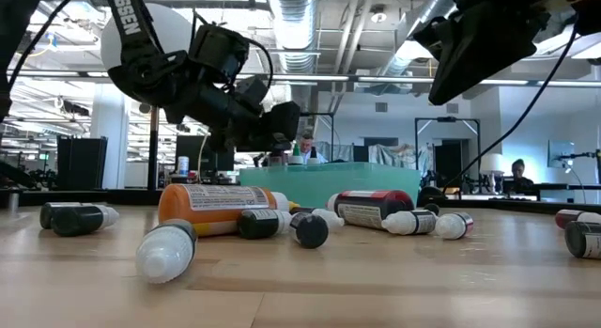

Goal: Pick & Place food coloring
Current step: Put the large red food coloring bottle into the green bin

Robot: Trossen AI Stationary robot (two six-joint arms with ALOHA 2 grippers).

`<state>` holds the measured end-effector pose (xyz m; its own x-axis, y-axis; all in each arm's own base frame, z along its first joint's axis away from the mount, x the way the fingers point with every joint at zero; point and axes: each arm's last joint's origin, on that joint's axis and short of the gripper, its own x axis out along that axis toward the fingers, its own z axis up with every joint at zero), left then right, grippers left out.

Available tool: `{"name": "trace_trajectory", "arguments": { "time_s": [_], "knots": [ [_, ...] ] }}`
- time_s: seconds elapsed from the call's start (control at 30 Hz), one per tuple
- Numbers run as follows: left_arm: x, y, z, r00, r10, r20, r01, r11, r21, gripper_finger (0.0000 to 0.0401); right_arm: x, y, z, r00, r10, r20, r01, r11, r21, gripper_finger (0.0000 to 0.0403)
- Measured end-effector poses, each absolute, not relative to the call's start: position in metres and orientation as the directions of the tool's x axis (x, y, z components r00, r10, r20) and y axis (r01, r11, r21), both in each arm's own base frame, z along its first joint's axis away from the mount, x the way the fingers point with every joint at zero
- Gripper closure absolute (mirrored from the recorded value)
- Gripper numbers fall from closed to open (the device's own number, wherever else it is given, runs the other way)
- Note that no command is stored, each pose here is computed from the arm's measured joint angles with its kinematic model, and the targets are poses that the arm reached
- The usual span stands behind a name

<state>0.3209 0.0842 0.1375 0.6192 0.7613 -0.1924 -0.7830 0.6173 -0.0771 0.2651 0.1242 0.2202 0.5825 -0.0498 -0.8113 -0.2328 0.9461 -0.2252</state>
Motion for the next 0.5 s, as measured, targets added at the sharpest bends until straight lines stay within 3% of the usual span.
{"name": "trace_trajectory", "arguments": {
  "time_s": [0.5],
  "knots": [
    [0.3255,0.0858,0.1343,0.597,0.775,-0.207,-0.797,0.603,-0.04,0.0281,0.2654,0.1244,0.2204,0.585,-0.048,-0.809,-0.231,0.947,-0.224,0.0403]
  ]
}}
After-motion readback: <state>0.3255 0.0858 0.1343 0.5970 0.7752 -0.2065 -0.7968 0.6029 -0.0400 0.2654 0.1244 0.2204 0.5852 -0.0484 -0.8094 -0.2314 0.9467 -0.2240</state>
